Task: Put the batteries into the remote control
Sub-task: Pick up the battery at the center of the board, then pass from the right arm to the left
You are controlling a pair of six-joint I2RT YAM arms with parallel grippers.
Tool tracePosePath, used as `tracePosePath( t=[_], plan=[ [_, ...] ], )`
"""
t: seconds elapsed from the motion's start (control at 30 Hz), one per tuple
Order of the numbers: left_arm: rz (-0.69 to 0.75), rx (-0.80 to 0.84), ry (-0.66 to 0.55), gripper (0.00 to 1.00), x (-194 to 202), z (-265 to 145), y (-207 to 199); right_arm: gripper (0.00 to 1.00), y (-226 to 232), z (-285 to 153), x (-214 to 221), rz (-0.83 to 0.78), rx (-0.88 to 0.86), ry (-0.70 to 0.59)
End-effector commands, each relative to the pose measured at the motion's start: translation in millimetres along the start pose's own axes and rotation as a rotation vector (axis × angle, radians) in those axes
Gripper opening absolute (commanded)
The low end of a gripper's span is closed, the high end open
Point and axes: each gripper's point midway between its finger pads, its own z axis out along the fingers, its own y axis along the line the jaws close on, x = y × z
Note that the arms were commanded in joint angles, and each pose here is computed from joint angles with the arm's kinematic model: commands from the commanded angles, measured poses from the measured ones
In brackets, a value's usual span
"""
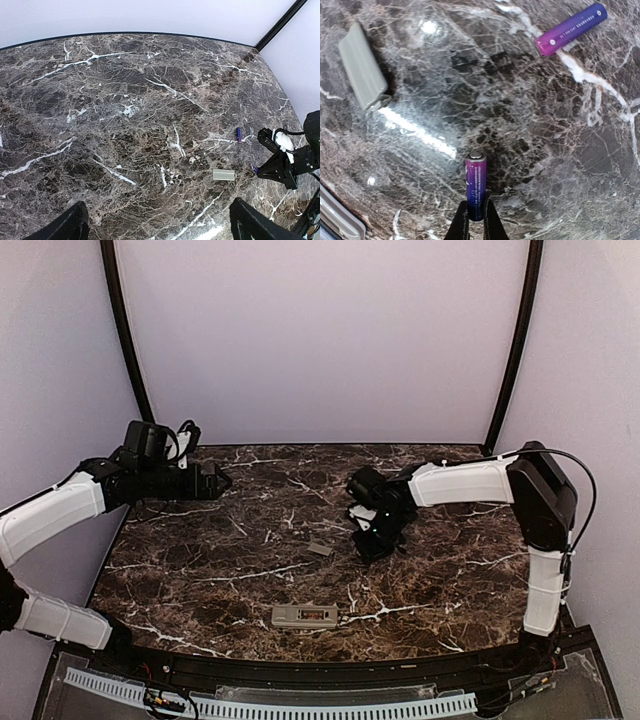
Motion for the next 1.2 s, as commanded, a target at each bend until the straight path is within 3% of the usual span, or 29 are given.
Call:
tracePosePath(
  t=[0.0, 0.2, 0.47, 0.6, 0.77, 1.17],
  plan=[
    [0.034, 0.102, -0.097, 0.97, -12, -17, -18, 0.00, 23, -23, -13, -0.095, -0.090, -0.084],
    [0.024, 0.299, -0.206, 0.96, -25, -44, -52, 0.00, 51, -59, -31, -0.210, -0.223, -0.206],
    [-0.127, 0.649, -0.164, 0.96, -10, -63, -115, 0.00, 111, -144, -63, -0.445, -0.404, -0.481],
    [-0.041, 0.711, -0.133, 0.99, -4, -66, -151, 0.00, 143, -179, -70, -0.566, -0.441, -0.594],
    [-0.035, 0.746, -0.068, 0.98, 1, -59, -167, 0.00, 169, -212, -69, -0.669, -0.480, -0.703],
    [-0.029, 0.784, -0.019, 0.75, 2, -47, -189, 0.00, 191, -225, -65, -0.758, -0.478, -0.751]
  ],
)
